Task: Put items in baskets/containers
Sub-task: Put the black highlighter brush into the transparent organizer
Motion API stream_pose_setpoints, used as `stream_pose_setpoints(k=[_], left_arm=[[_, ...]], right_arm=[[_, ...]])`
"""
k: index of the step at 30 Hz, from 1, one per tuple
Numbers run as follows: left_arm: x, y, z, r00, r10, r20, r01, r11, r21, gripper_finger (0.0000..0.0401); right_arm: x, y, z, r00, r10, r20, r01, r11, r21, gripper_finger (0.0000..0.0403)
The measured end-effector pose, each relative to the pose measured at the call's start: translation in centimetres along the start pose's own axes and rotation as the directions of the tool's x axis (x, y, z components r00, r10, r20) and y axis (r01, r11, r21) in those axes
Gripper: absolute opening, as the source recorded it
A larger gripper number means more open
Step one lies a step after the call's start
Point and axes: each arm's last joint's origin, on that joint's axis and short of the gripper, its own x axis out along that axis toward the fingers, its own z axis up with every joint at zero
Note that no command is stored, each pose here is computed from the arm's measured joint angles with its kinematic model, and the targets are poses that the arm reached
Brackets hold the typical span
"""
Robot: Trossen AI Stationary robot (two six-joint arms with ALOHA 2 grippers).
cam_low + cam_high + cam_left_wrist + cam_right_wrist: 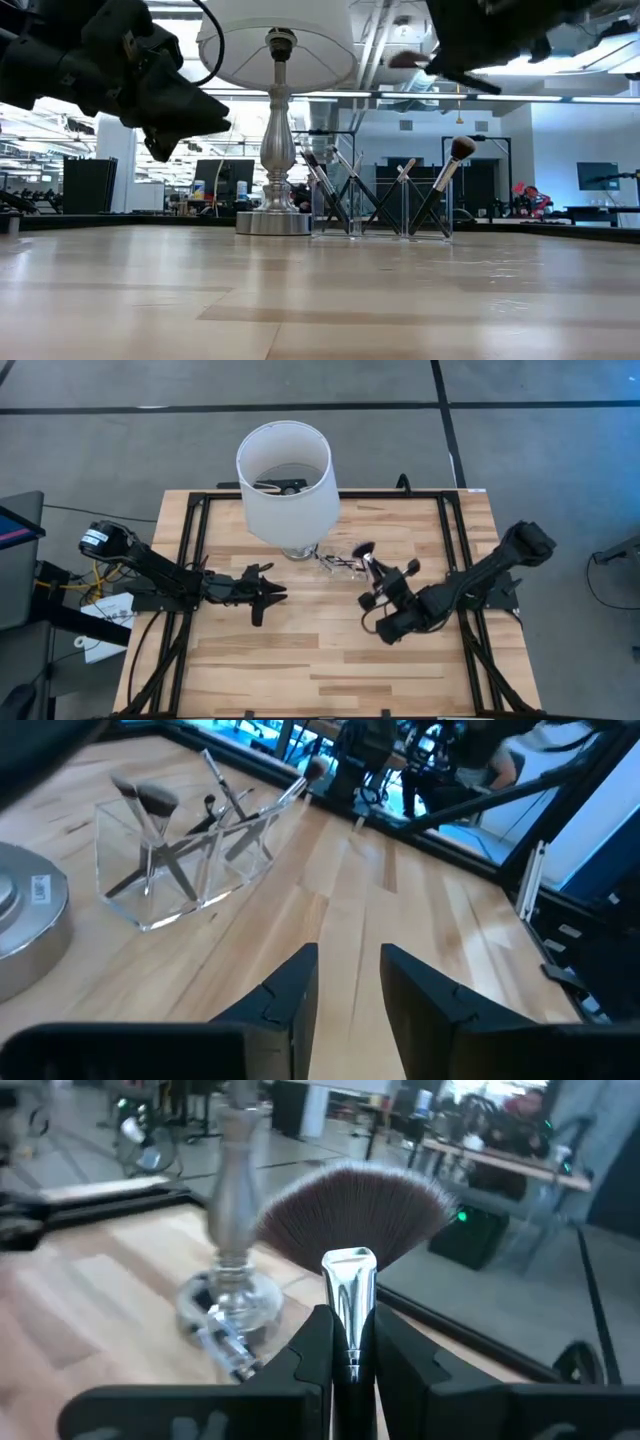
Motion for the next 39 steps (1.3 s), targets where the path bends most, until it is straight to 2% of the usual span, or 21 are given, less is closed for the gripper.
stream_pose_setpoints(k=[2, 5, 8, 10, 14, 16, 23, 28, 30, 39], left_arm=[[0.0, 0.0, 0.1, 1.0, -0.002, 0.01, 0.002, 1.0, -0.004, 0.0108], [0.0, 0.0, 0.2, 1.0, 0.002, 0.018, -0.002, 1.0, -0.007, 0.0108], [0.1, 0.2, 0.4, 0.999, 0.006, 0.037, -0.005, 1.0, -0.019, 0.0108], [0.2, 0.1, 0.9, 0.998, -0.017, 0.068, 0.019, 0.999, -0.033, 0.0108], [0.6, -0.8, 2.4, 0.985, -0.1, 0.138, 0.105, 0.994, -0.029, 0.0108], [0.8, -1.4, 3.1, 0.979, -0.123, 0.165, 0.126, 0.992, -0.007, 0.0108], [1.5, -2.7, 5.3, 0.953, -0.18, 0.243, 0.15, 0.979, 0.137, 0.0108], [1.7, -3.1, 5.9, 0.943, -0.214, 0.254, 0.162, 0.964, 0.212, 0.0108], [1.7, -3.1, 5.9, 0.942, -0.218, 0.256, 0.16, 0.96, 0.229, 0.0108], [1.6, -3.4, 6.0, 0.926, -0.281, 0.251, 0.217, 0.943, 0.254, 0.0108]], right_arm=[[0.5, -0.5, -0.4, 1.0, -0.008, 0.004, 0.008, 0.999, 0.049, 0.0039], [1.0, -0.4, -0.4, 1.0, 0.028, -0.006, -0.027, 0.998, 0.062, 0.0039], [0.9, 0.6, 0.7, 0.987, 0.158, -0.01, -0.157, 0.985, 0.068, 0.0039], [0.8, 1.7, 1.8, 0.959, 0.284, 0.017, -0.284, 0.957, 0.054, 0.0039], [0.9, 3.1, 3.8, 0.863, 0.483, 0.144, -0.491, 0.871, 0.022, 0.0039], [1.5, 3.8, 4.0, 0.812, 0.551, 0.193, -0.564, 0.825, 0.019, 0.0039], [5.2, 6.2, 2.4, 0.678, 0.669, 0.306, -0.713, 0.699, 0.052, 0.0039], [7.2, 7.0, 2.4, 0.519, 0.744, 0.42, -0.841, 0.533, 0.094, 0.0041], [7.9, 7.4, 2.7, 0.481, 0.761, 0.435, -0.868, 0.483, 0.115, 0.0043], [9.1, 8.2, 2.2, 0.492, 0.765, 0.416, -0.864, 0.488, 0.123, 0.004]])
